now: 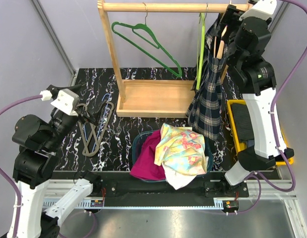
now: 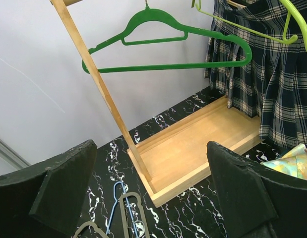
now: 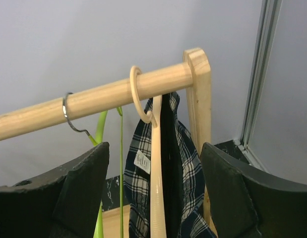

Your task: Remove the skirt from the hanger

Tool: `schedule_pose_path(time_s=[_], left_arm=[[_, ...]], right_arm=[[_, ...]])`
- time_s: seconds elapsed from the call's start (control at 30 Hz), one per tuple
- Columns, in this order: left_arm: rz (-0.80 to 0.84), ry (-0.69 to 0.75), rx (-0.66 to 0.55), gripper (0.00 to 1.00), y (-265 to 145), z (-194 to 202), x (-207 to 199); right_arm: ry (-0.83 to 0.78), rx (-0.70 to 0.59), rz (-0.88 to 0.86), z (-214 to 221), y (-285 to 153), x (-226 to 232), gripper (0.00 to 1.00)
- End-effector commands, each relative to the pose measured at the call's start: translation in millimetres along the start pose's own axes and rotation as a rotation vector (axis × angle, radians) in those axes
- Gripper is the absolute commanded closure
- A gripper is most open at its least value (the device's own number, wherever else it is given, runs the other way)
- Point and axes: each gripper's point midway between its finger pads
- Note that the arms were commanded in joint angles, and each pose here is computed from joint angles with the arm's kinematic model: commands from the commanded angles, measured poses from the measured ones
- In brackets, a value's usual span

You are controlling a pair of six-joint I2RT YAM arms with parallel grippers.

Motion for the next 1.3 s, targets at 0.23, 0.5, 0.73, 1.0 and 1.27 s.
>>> schedule_pose_path(time_s=[0.23,0.5,0.73,1.0,1.27], left_arm=[[-0.016,0.001,-0.049,0.01,5.0,-15.5,6.3],[-0.003,0.000,-0.045,0.02,12.3,-20.2,7.4],[-0.007,-0.004,-0.042,0.03,14.7,-21.3,9.0],[-0.020,0.006,-0.042,0.03,14.2,-22.7,12.1],[-0.023,0.001,-0.040,0.03,13.4,-19.2,11.1]], right_arm=[[0.041,0.227,-0.032,78.2,17.6,-11.6,0.27],[0.032,0.256,-0.037,90.2,22.3,-13.2,0.37],[0.025,0.267,-0.024,94.7,27.1,-21.0,0.78],[-0.021,0.215,-0.050,72.5,32.7,-18.1,0.94],[0.021,-0.010,-0.118,-11.6,22.1,-5.4,1.00]])
Point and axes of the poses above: each gripper's point midway between its finger pads, its own y axis out along the fingers, its own x axis along the line the jaws close on, z = x × y, and after that the axes turned 7 degrees about y, right-handed
